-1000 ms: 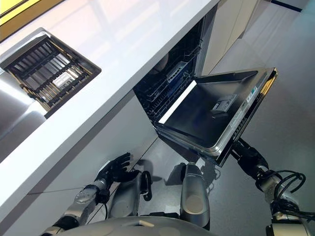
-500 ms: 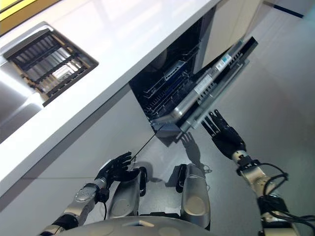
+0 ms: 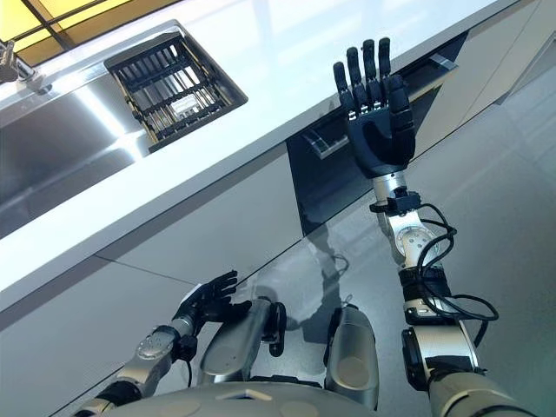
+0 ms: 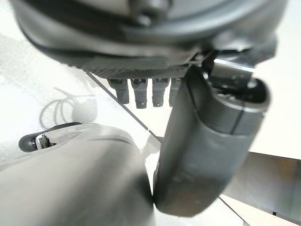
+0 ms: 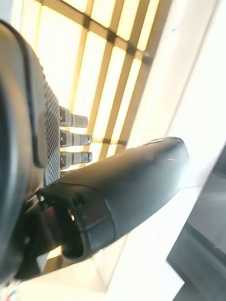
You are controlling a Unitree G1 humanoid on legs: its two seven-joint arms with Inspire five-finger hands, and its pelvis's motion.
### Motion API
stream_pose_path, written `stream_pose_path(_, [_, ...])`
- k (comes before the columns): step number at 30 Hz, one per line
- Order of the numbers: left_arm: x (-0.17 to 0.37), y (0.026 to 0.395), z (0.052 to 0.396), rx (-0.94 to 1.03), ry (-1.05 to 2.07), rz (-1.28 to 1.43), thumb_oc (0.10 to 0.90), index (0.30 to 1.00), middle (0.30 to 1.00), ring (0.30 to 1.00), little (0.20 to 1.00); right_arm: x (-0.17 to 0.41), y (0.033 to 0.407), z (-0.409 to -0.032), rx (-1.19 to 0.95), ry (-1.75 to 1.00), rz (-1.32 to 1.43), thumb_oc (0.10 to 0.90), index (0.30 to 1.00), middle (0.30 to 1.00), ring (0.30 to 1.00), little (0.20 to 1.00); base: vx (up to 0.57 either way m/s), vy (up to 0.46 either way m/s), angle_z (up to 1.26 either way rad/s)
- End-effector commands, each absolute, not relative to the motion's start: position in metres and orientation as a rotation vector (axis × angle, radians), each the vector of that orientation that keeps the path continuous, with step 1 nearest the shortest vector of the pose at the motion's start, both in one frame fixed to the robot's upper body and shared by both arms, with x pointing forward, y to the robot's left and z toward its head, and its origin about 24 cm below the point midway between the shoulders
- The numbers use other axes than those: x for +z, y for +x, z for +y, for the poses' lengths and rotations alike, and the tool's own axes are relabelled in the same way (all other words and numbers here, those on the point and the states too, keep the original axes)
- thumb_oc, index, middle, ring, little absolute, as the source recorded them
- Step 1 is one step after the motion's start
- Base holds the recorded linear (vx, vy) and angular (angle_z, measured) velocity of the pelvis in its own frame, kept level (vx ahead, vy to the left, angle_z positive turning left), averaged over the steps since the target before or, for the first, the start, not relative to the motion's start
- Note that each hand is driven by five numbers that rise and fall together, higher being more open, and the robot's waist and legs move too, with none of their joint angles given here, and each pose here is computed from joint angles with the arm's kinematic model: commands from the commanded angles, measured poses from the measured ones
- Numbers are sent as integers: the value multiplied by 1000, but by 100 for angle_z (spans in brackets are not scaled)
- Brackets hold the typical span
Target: Pick up plates and place into dishwasher.
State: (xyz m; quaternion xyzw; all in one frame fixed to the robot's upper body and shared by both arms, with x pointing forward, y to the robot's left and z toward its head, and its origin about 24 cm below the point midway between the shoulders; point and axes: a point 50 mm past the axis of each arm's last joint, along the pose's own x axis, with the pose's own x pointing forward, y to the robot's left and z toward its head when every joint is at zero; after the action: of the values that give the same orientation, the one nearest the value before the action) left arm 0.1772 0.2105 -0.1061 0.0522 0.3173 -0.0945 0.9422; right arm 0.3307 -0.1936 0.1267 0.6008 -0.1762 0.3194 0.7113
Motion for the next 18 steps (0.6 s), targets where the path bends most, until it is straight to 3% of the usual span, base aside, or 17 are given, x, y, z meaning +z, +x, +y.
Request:
stream_pose_path(1, [-99, 170, 218, -223, 157, 571, 800, 900, 900, 900, 900, 149, 326, -212, 764, 1291, -561, 800, 900, 900, 900, 900, 0, 0, 0])
stream_pose_path(12, [-102, 170, 221, -215, 162, 579, 800, 900, 900, 900, 900, 123, 295, -206, 896, 1373, -690, 800, 900, 900, 900, 900, -19, 6, -10])
stream_pose_path(18, [-115, 159, 219, -188, 166, 653, 800, 900, 900, 900, 900, 70, 268, -222, 658, 1481, -596, 800, 900, 900, 900, 900, 4, 17, -18])
